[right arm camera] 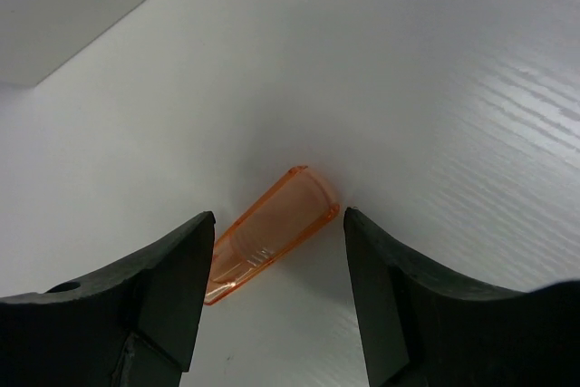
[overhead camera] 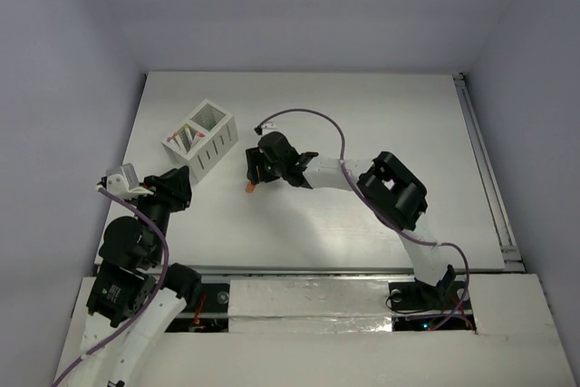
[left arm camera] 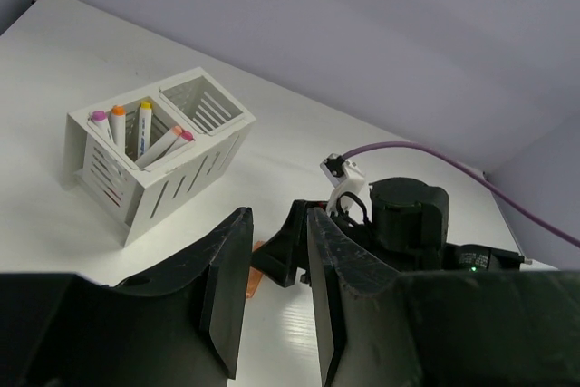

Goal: Sort the stationery into containers
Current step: Pick up the stationery from the center of the board.

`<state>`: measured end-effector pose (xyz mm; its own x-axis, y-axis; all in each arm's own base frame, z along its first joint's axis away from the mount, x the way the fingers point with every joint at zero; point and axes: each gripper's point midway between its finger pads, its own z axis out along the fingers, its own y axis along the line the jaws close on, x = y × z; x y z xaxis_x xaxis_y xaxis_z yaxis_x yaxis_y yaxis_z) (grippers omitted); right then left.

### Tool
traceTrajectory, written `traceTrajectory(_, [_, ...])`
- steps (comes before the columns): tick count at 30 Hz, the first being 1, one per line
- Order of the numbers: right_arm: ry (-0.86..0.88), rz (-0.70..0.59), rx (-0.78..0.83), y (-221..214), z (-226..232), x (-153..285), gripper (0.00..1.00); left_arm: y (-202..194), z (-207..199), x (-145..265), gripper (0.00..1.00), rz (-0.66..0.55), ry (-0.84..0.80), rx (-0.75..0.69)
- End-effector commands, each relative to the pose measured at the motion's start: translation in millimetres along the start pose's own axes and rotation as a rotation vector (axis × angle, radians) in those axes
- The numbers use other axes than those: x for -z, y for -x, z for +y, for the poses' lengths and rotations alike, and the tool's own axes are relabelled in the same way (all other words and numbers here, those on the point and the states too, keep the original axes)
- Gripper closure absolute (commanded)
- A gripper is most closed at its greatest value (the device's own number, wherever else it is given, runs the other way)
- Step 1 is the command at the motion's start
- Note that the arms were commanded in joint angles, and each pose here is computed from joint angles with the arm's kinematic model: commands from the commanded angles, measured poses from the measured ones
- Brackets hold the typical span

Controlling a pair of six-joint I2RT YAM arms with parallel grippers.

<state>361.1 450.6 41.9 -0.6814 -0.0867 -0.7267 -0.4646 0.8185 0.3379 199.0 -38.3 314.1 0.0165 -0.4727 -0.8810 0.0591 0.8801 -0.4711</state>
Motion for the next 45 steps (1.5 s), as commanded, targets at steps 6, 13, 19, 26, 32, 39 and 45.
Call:
traceTrajectory(6, [-0.069,0.141,0.163,-28,2,-4,0.35,6,-5,-2,0.73,-0.023,-0.018,0.007])
traceTrajectory(13, [-0.071,0.183,0.203,-40,21,-10,0.35,8,-5,0,0.73,-0.03,-0.022,0.011])
traceTrajectory(19, [-0.113,0.183,0.225,-39,20,-19,0.35,8,-7,1,0.72,-0.03,-0.031,0.013])
traceTrajectory(26, [-0.138,0.18,0.259,-47,21,-31,0.41,10,-6,3,0.72,-0.037,-0.029,0.019])
traceTrajectory(32, [-0.143,0.141,0.255,-40,21,-34,0.52,9,-6,2,0.72,-0.034,-0.027,0.014])
traceTrajectory(39, [-0.135,0.047,0.234,-17,27,-24,0.8,7,-7,1,0.72,-0.024,-0.033,0.012])
traceTrajectory(45, [-0.067,-0.101,0.204,32,51,5,0.83,9,-7,3,0.72,-0.029,-0.032,0.016])
